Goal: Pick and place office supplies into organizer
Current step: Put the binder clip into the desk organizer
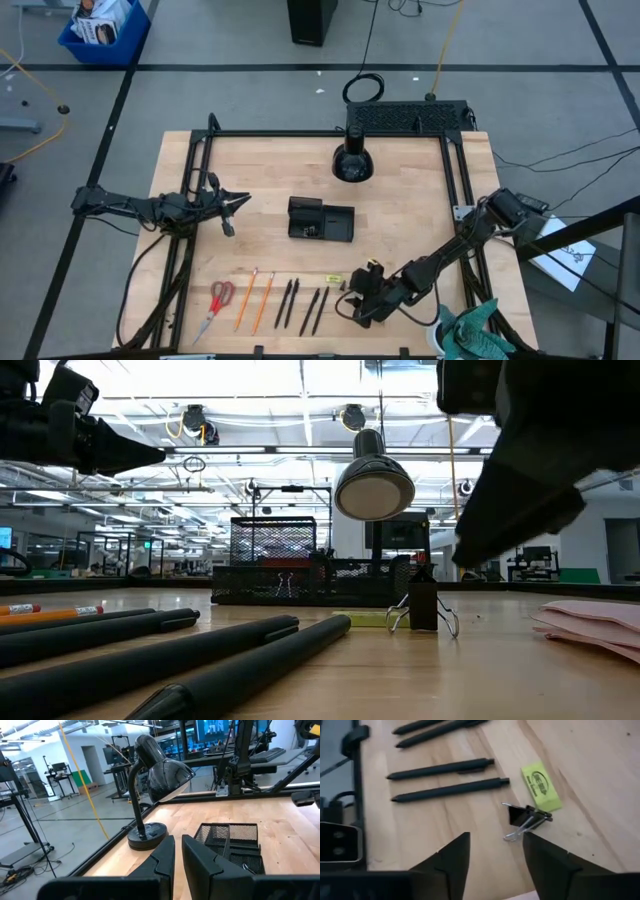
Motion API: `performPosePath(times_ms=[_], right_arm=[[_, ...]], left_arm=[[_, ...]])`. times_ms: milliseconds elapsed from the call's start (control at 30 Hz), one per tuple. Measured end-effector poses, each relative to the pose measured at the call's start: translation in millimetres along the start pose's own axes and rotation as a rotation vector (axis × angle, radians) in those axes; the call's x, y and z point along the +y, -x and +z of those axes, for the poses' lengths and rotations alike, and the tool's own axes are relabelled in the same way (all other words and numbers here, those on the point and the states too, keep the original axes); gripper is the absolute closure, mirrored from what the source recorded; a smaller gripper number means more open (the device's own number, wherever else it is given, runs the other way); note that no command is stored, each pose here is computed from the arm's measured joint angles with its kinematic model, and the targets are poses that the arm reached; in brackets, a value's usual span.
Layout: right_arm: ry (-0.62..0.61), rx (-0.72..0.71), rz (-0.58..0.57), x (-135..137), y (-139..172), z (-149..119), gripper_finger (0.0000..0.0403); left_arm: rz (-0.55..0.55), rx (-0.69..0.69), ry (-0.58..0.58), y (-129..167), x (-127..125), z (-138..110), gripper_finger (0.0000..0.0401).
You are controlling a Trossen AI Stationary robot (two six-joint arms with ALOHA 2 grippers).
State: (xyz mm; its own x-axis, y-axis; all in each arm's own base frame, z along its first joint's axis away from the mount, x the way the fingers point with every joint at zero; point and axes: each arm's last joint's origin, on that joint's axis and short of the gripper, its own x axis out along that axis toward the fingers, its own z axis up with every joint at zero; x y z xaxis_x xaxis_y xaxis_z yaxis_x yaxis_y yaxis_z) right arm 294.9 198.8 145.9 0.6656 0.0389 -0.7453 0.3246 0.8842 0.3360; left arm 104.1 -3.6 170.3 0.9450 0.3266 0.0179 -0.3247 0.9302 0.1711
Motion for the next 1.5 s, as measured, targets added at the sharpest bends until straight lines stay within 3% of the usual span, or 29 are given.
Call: performPosePath(times_ms=[333,633,867,1067,1333,1500], right_arm=[[-0.039,0.032,-0.072,-13,-24,-6,0.0216],[-0.051,0.040,-0.081,-19,-28,0,0.0215],[-0.055,0.021,-0.157,-27,-29,3,0.0222],[-0.065,0.038,-0.194,-30,-28,2,0.0274],[-0.025,0.051,-0.202,-31,-28,0,0.0392],[-0.020,0.052,-0.200,-31,-28,-1,0.0393]], left_arm=[[-0.001,0.001,0.063,0,0,0,0.0359],[-0.004,0.008,0.086,0,0,-1,0.0359],[-0.004,0.008,0.105,0,0,-1,0.0359],[-0.004,0.008,0.108,0,0,-1,0.0359],[-0.005,0.014,0.104,0,0,-2,0.0359],[-0.005,0.014,0.104,0,0,-2,0.0359]])
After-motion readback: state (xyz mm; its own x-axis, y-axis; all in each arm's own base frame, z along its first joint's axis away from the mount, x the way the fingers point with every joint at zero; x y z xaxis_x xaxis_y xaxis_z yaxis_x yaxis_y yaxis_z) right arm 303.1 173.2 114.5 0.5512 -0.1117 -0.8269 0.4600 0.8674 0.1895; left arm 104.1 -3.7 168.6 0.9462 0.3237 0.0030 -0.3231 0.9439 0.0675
